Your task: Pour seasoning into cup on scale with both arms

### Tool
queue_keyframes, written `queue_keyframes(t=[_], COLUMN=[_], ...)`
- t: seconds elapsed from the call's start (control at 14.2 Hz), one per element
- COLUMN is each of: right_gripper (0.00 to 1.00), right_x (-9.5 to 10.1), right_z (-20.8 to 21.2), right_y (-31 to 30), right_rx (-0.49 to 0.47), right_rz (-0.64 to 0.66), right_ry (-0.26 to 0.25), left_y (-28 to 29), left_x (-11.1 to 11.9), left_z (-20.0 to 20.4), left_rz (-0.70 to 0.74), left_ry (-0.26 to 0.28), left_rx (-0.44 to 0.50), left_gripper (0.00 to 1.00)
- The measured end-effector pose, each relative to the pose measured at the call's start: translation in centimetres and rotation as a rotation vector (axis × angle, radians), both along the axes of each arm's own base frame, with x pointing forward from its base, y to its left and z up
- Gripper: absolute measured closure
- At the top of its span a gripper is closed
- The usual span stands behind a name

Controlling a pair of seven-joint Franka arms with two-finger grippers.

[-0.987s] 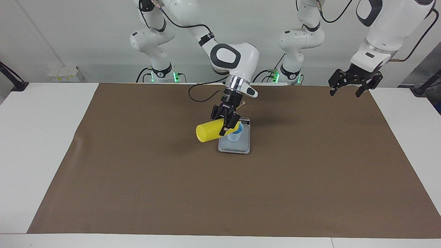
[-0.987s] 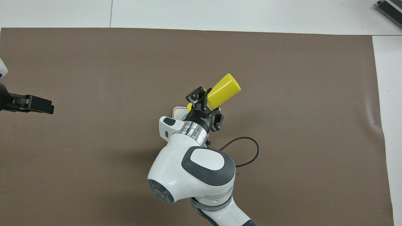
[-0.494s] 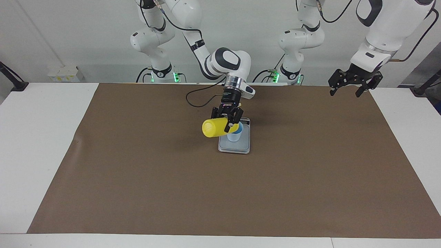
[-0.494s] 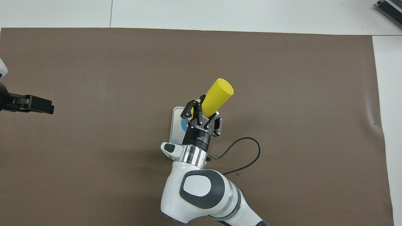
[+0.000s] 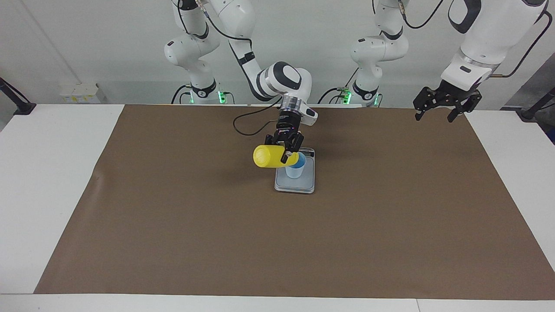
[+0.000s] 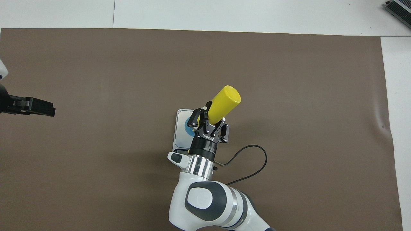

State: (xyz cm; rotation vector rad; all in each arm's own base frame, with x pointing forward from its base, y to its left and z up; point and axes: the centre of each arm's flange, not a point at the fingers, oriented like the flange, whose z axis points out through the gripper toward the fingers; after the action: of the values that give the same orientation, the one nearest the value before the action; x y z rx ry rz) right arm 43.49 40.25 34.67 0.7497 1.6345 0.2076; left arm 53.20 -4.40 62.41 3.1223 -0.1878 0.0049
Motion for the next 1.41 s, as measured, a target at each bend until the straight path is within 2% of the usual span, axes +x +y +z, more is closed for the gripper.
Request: queue_keyframes(t=[0.21,0.35,0.63,0.85,1.2,1.41], right_gripper=[0.49,0.49,0.49,0.49,0.49,0.49], right_x=[0.2,0.6,3.3,5.2,7.7,9.2], right_z=[1.3,2.7,6.7,8.8,9.2,8.9], right_y=[-0.2,-0.9,-4.2,-6.8,-11.9,-15.5], right_rx=[0.026,0.092,0.268,0.502,0.760,0.879], right_rz=[-0.007,-0.037,-0.189,-0.403,-0.668,-0.778], right_ry=[-0.008,0.023,0.179,0.315,0.460,0.619], left_y=[0.0,0.0,0.0,0.0,0.0,0.0], left_x=[0.0,0.0,0.0,0.0,0.0,0.0], left_z=[0.0,0.0,0.0,0.0,0.0,0.0], left_rz=[0.000,0.000,0.000,0.000,0.000,0.000], left_ry=[0.000,0.000,0.000,0.000,0.000,0.000], left_rx=[0.000,0.000,0.000,0.000,0.000,0.000], left_gripper=[0.00,0.00,0.00,0.00,0.00,0.00])
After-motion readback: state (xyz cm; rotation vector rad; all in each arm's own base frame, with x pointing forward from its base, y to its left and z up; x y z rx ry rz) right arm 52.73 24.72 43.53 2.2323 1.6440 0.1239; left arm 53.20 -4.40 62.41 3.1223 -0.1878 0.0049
